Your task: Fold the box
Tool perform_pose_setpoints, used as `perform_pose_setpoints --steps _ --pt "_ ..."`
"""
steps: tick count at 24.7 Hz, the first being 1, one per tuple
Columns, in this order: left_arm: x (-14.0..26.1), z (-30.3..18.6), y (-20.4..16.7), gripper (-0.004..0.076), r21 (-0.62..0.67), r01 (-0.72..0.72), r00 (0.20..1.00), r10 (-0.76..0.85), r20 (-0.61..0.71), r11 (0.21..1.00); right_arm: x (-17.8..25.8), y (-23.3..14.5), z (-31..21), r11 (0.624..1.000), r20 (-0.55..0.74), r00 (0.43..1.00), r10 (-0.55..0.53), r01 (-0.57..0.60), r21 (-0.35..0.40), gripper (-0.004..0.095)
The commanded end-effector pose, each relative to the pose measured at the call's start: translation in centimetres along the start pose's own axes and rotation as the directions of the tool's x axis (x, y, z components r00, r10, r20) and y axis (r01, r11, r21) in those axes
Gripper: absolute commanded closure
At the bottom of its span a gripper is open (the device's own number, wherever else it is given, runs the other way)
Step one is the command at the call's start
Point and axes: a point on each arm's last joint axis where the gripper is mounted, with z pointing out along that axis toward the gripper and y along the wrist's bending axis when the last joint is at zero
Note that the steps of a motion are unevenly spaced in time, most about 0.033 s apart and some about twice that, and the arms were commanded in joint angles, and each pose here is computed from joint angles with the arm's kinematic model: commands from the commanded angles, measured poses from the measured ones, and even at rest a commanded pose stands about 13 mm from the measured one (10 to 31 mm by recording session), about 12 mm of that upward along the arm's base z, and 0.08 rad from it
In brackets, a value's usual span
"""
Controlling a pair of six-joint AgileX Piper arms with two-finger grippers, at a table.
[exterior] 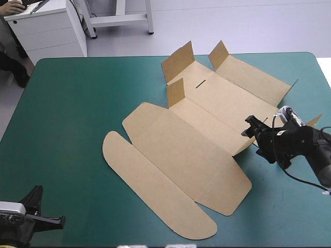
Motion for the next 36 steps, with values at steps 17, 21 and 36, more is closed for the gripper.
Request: perform_pose_setpoints --steps 17,21,36 --pt "-1.3 -0.8 0.1 0.0734 0.009 0.006 0.993 -0.007 0.114 1.000 -1.4 0.8 1.9 0.997 0.026 0.997 -0.069 0.069 -0.019 0.0913" --pt "-1.3 -0.8 0.1 0.0734 0.009 0.006 0.993 -0.007 0.114 1.000 -1.5 1.0 1.8 0.964 0.036 0.963 -0.265 0.266 -0.016 0.0913" --pt "-1.3 -0.8 0.1 0.0734 0.009 0.006 0.993 -0.007 0.114 1.000 -8.3 11.7 2.7 0.283 0.021 0.288 -0.957 0.950 -0.134 0.0913"
